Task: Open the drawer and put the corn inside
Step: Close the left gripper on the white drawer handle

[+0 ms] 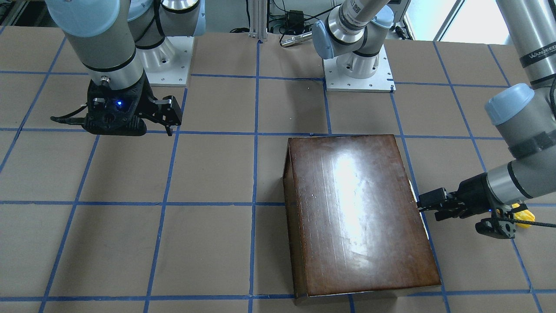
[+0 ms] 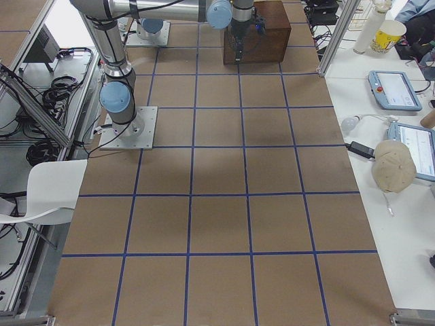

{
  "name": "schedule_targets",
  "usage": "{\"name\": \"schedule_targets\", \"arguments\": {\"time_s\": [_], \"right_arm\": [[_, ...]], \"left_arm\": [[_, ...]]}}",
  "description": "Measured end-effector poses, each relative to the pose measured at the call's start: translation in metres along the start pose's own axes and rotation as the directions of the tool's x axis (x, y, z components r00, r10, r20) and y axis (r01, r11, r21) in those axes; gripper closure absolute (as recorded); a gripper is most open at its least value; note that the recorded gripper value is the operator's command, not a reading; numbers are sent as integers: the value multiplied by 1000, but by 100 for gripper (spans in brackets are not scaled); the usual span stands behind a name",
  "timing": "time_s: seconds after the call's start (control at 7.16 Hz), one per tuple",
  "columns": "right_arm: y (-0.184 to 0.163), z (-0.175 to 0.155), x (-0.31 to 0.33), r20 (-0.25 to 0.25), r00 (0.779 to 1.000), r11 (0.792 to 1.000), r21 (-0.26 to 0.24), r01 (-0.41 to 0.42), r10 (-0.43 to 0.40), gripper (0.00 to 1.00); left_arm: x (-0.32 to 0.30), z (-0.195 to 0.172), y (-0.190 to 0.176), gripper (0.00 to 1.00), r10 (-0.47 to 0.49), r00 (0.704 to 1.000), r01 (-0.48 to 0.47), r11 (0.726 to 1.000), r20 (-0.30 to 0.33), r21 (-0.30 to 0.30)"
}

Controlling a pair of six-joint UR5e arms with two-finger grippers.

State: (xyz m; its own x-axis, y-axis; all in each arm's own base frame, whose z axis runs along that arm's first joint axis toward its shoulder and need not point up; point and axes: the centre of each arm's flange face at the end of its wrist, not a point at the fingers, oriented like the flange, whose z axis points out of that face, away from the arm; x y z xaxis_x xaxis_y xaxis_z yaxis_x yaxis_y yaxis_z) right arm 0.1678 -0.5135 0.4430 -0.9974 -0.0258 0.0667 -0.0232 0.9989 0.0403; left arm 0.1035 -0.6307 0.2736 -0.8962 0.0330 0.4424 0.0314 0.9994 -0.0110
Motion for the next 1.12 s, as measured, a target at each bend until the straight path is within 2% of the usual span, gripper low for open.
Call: {"name": "schedule_targets", "arguments": {"time_s": [0.42,1.12], "right_arm": [[0,0,0,0,1000,1000,-1,0,0,0],[0,0,0,0,1000,1000,-1,0,0,0]], "left_arm": [[-5,8,-3,0,-7,1000,7,1000,-7,-12],[-10,-1,-7,0,-3,1000,3,1000,12,0]]}}
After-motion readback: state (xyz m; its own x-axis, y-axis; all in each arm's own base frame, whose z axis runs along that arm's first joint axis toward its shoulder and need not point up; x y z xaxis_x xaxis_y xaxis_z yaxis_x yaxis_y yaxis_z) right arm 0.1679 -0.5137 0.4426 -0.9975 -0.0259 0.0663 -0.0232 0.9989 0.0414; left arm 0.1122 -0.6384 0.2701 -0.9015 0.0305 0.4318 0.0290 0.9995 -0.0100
